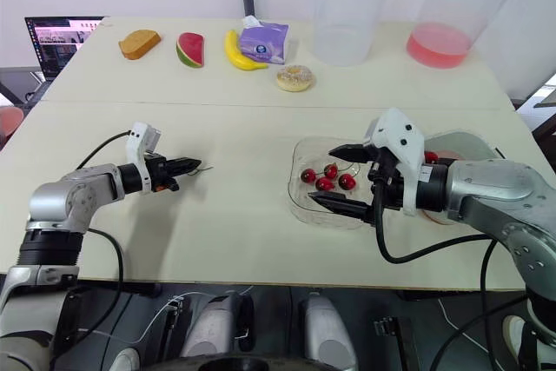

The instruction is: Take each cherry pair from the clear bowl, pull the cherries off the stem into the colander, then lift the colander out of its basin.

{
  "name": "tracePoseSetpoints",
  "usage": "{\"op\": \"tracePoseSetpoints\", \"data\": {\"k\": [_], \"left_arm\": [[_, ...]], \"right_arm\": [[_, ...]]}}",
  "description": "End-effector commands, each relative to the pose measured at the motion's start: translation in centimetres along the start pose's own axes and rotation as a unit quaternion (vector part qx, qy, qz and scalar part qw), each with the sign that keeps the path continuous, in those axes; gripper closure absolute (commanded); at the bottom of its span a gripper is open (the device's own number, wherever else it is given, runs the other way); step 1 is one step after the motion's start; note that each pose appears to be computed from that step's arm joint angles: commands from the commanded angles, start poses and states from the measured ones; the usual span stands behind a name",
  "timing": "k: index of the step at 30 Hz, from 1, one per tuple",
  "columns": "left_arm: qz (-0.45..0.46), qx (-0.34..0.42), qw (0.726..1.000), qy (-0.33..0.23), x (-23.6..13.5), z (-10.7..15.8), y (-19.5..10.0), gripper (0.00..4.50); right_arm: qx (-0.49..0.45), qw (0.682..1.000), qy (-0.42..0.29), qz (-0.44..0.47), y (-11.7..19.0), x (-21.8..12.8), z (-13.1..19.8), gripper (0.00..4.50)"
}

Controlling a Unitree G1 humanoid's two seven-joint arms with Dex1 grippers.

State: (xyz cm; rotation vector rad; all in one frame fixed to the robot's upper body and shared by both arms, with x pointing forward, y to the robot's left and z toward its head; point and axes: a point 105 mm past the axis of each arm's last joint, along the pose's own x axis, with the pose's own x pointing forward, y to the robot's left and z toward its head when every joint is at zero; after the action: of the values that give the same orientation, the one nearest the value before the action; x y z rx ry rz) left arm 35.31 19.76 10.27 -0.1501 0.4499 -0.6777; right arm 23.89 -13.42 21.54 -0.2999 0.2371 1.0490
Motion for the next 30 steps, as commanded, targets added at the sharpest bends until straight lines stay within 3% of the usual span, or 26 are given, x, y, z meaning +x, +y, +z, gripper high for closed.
{"op": "tracePoseSetpoints", "data": {"k": [1,4,6,8,14,20,25,30], "left_arm": [[0.020,0.003,1.000,-0.003,-0.2,-0.2,0.9,4.50],[0.016,0.007,1.000,-0.008,-0.2,-0.1,0.8,4.50],[0.012,0.015,1.000,-0.012,-0.2,0.2,0.6,3.90],[0.005,0.019,1.000,-0.017,-0.2,0.4,0.4,3.07],[0.001,0.031,0.999,-0.036,-0.5,1.5,0.2,0.04],[-0.036,0.126,0.986,-0.100,-1.5,5.7,-1.9,0.04],[-0.114,0.269,0.943,-0.159,-3.0,9.9,-7.1,0.04],[-0.226,0.332,0.906,-0.130,-4.4,10.1,-12.0,0.04]], "right_arm": [[-0.016,1.000,-0.010,0.002,0.4,-0.2,0.8,0.07],[-0.014,1.000,-0.009,0.002,0.5,-0.2,0.8,0.07],[-0.012,1.000,-0.009,0.002,0.5,-0.2,0.8,0.00],[-0.012,1.000,-0.009,0.002,0.5,-0.2,0.8,0.00],[-0.009,1.000,-0.007,0.002,0.4,-0.2,0.7,0.00],[-0.005,1.000,-0.006,0.000,0.5,-0.3,0.7,0.00],[0.011,1.000,-0.003,-0.013,0.3,-0.8,0.3,0.00],[0.033,0.999,0.014,-0.039,-0.2,-1.6,-0.8,0.00]]}}
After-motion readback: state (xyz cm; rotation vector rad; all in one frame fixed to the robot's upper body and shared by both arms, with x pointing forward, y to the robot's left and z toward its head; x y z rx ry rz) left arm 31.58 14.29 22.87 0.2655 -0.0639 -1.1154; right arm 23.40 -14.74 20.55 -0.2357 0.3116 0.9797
